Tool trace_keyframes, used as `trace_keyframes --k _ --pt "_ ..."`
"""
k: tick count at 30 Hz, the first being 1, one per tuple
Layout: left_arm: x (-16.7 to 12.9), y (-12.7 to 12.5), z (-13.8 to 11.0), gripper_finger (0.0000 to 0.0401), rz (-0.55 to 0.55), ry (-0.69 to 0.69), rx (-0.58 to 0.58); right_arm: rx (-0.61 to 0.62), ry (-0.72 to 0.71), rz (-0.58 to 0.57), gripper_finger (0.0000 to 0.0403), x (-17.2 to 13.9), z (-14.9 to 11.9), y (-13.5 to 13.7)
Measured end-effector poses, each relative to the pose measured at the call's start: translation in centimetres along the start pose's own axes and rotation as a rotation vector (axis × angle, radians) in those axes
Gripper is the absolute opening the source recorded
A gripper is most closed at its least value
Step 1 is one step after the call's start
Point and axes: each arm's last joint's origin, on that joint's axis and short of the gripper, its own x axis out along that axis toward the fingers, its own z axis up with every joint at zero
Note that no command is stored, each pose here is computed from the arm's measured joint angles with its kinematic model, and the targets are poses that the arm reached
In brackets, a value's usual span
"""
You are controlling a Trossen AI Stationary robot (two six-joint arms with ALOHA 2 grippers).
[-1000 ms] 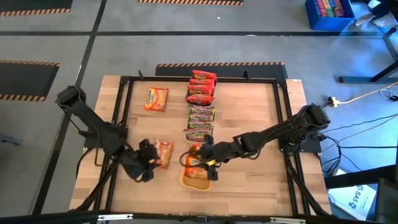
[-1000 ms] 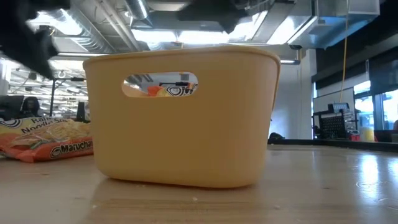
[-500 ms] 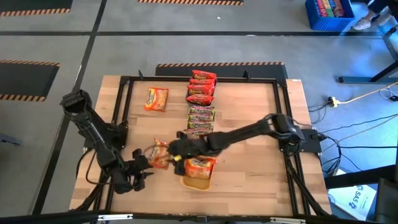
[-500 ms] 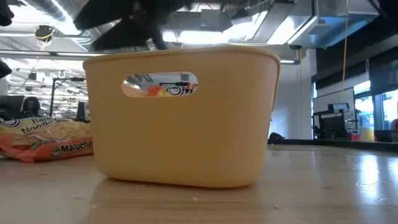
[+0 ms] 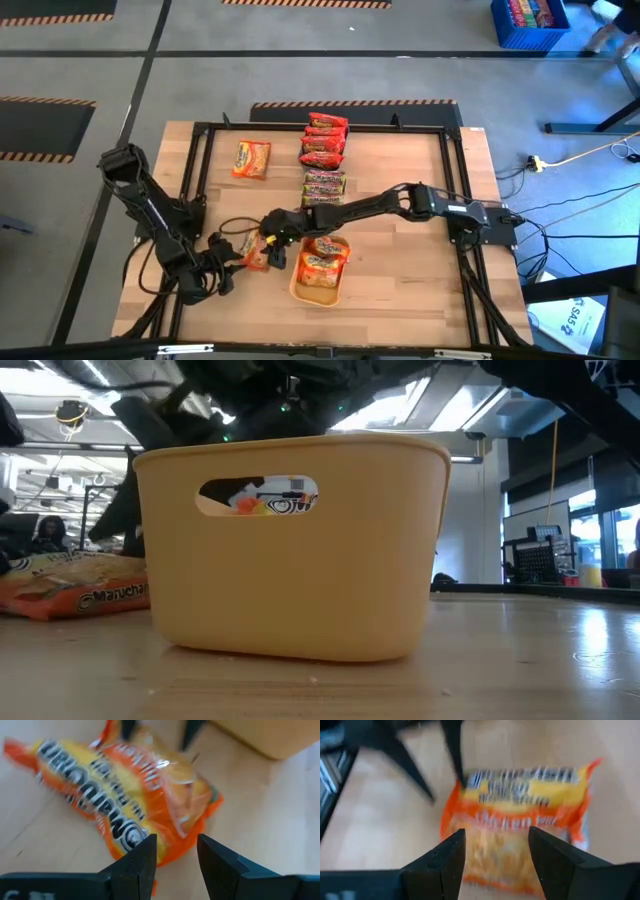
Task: Sort Maruchan noodles
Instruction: Put the orange noodle pack into the yellow bin
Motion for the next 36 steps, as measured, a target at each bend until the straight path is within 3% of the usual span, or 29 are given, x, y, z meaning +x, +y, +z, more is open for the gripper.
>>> trace_keyframes --k 7,12,18,25,36 --pt "-0.2 0.9 0.0 0.0135 0.046 0.064 -0.045 -0.034 0.070 0.071 0.0198 0.2 -0.9 1.2" --pt "-1.3 1.0 1.0 0.0135 -0.004 0.063 -0.113 -0.041 0.097 0.089 0.0198 0.3 -1.3 1.6" --pt "-2.1 1.9 2.8 0.0135 -0.008 0.070 -0.179 -0.054 0.091 0.129 0.0198 -1.7 0.1 2.9" --pt "-2.5 3.2 5.2 0.0140 -0.007 0.062 -0.131 -0.150 0.072 0.010 0.0198 -4.1 0.5 6.9" --pt "-0.1 6.1 9.0 0.0241 0.047 0.238 -0.104 -0.232 0.108 -0.016 0.0198 -5.0 -2.1 13.4"
